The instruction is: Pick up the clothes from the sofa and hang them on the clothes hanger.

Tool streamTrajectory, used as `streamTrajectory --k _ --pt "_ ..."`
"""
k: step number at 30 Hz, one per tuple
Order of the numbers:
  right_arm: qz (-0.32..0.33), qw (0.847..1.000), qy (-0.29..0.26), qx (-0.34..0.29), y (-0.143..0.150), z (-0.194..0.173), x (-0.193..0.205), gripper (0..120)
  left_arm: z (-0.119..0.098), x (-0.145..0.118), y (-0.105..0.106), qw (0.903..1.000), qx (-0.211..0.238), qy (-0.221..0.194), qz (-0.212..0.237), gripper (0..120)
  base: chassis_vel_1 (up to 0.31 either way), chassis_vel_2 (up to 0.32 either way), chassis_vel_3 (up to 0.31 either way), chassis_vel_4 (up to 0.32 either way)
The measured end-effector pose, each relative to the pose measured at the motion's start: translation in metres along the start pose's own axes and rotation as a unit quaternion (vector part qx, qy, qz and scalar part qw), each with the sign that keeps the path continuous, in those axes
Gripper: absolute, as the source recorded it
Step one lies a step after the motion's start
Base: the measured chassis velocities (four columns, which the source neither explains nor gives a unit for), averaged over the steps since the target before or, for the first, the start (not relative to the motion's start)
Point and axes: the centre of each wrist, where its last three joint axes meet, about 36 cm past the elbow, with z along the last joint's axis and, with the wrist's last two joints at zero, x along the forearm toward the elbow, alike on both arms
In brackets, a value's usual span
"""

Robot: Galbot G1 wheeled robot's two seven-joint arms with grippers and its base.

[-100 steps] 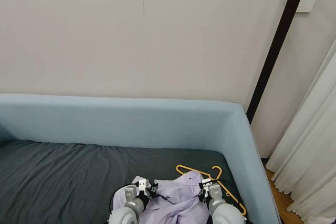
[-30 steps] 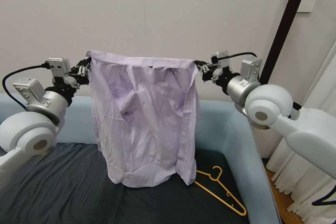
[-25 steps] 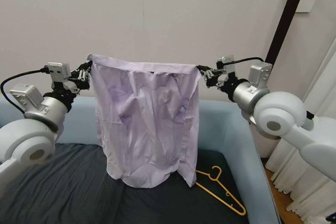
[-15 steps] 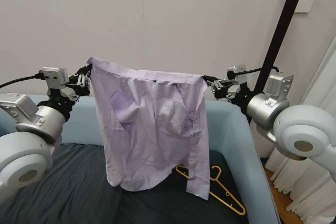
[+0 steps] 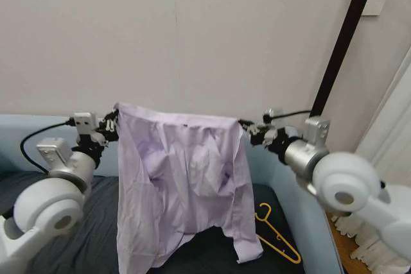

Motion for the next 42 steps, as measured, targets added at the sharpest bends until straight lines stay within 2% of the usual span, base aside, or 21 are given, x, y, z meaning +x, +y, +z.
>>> streamTrajectory --k 1,2,5,6,10,12,15,16,19,27,31,33,36,37,41,42 --pt "0.005 1.0 0.016 -0.004 0.001 0.022 -0.003 0 0.019 0.0 -0.001 0.9998 0.004 0.02 -0.002 0 0.0 0.0 0.0 0.0" --pt "0.005 1.0 0.016 -0.004 0.001 0.022 -0.003 0 0.019 0.0 -0.001 0.9998 0.004 0.02 -0.002 0 0.0 0.0 0.0 0.0" --pt "0.019 0.998 0.057 -0.013 0.005 0.081 -0.016 0 0.078 0.008 -0.012 0.9975 0.019 0.069 0.0 0 0.0 0.0 0.0 0.0" --pt "0.019 0.998 0.057 -0.013 0.005 0.081 -0.016 0 0.078 0.008 -0.012 0.9975 0.019 0.069 0.0 0 0.0 0.0 0.0 0.0" --pt "0.026 0.995 0.091 -0.013 0.012 0.135 -0.037 0 0.137 0.013 -0.038 0.9932 0.034 0.111 0.007 0 0.0 0.0 0.0 0.0" --pt "0.028 0.995 0.096 -0.012 0.011 0.143 -0.042 0 0.143 0.011 -0.04 0.9931 0.036 0.112 0.006 0 0.0 0.0 0.0 0.0" --pt "0.033 0.993 0.11 -0.001 0.008 0.175 -0.051 0 0.175 0.006 -0.048 0.9926 0.041 0.115 0.001 0 0.0 0.0 0.0 0.0" --pt "0.033 0.993 0.11 -0.001 0.008 0.175 -0.051 0 0.175 0.006 -0.048 0.9926 0.041 0.115 0.001 0 0.0 0.0 0.0 0.0" --pt "0.032 0.992 0.119 -0.002 0.013 0.199 -0.05 0 0.201 0.009 -0.054 0.9921 0.039 0.119 -0.004 0 0.0 0.0 0.0 0.0" --pt "0.027 0.992 0.123 -0.001 0.019 0.214 -0.041 0 0.212 0.019 -0.057 0.9916 0.04 0.123 -0.002 0 0.0 0.0 0.0 0.0" --pt "0.028 0.993 0.116 -0.006 0.022 0.21 -0.029 19 0.21 0.027 -0.058 0.9928 0.036 0.114 0.007 0 0.0 0.0 0.0 0.0" --pt "0.033 0.993 0.111 -0.004 0.02 0.207 -0.025 22 0.209 0.03 -0.059 0.993 0.035 0.112 0.009 0 0.0 0.0 0.0 0.0" --pt "0.047 0.994 0.097 -0.002 0.008 0.193 -0.01 35 0.209 0.035 -0.058 0.9939 0.031 0.105 0.013 0 0.0 0.0 0.0 0.0" --pt "0.047 0.994 0.097 -0.002 0.008 0.193 -0.01 35 0.209 0.035 -0.058 0.9939 0.031 0.105 0.013 0 0.0 0.0 0.0 0.0" --pt "0.076 0.993 0.085 0.001 -0.02 0.176 0.007 53 0.212 0.047 -0.063 0.994 0.031 0.103 0.021 0 0.0 0.0 0.0 0.0" --pt "0.076 0.993 0.085 0.001 -0.02 0.176 0.007 53 0.212 0.047 -0.063 0.994 0.031 0.103 0.021 0 0.0 0.0 0.0 0.0"
